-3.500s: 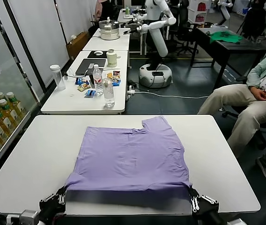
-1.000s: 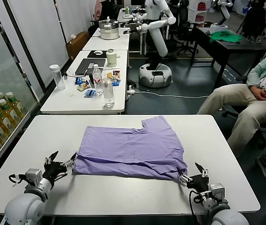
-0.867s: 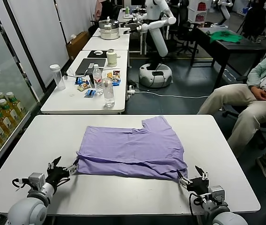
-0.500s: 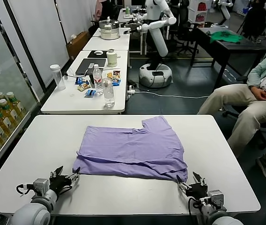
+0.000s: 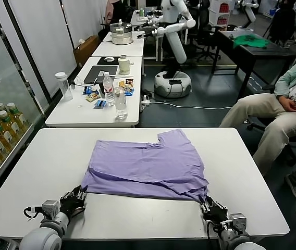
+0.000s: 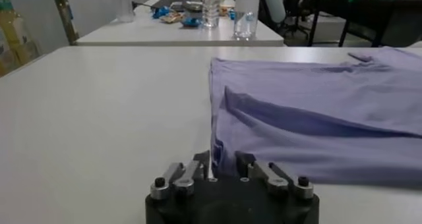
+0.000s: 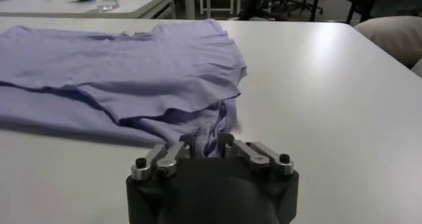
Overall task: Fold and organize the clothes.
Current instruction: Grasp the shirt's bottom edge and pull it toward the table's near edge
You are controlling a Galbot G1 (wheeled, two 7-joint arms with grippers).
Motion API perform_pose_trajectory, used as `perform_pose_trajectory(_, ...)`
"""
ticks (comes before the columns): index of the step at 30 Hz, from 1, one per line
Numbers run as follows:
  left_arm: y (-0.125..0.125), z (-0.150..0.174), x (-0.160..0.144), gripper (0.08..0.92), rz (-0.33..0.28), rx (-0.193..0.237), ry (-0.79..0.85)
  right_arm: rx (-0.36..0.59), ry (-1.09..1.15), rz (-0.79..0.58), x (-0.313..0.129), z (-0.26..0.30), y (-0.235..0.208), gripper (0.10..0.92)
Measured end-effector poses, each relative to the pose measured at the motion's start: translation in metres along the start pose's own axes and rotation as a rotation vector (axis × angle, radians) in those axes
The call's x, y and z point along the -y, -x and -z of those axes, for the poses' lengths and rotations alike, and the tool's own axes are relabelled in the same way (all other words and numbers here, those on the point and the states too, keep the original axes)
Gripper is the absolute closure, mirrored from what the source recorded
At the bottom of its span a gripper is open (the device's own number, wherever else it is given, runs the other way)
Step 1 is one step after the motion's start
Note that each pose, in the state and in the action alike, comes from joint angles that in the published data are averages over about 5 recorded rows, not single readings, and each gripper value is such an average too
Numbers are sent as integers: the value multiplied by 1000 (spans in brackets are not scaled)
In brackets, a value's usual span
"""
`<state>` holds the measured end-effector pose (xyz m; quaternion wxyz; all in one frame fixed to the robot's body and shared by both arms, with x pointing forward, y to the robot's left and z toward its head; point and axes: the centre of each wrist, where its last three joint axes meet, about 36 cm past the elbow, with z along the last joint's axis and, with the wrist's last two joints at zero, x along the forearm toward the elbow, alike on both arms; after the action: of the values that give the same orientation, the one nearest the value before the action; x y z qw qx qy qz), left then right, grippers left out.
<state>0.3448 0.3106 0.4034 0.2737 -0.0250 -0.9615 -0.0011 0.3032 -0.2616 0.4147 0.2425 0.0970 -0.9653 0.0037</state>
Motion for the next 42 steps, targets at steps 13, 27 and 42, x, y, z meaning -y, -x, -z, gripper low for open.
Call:
perform_pose_trajectory(13,-57,20,3,908,-4,57,11,31,-45,4,-9,26,-62,909)
perform_pose_trajectory(27,-87,3,-5,821,38,0,53,-25,-78,6,-20,15,-97,792)
perform_pose_trajectory(42,-90,36,-6,398,31,103,75,109,-69,1,-12,57,-54,351)
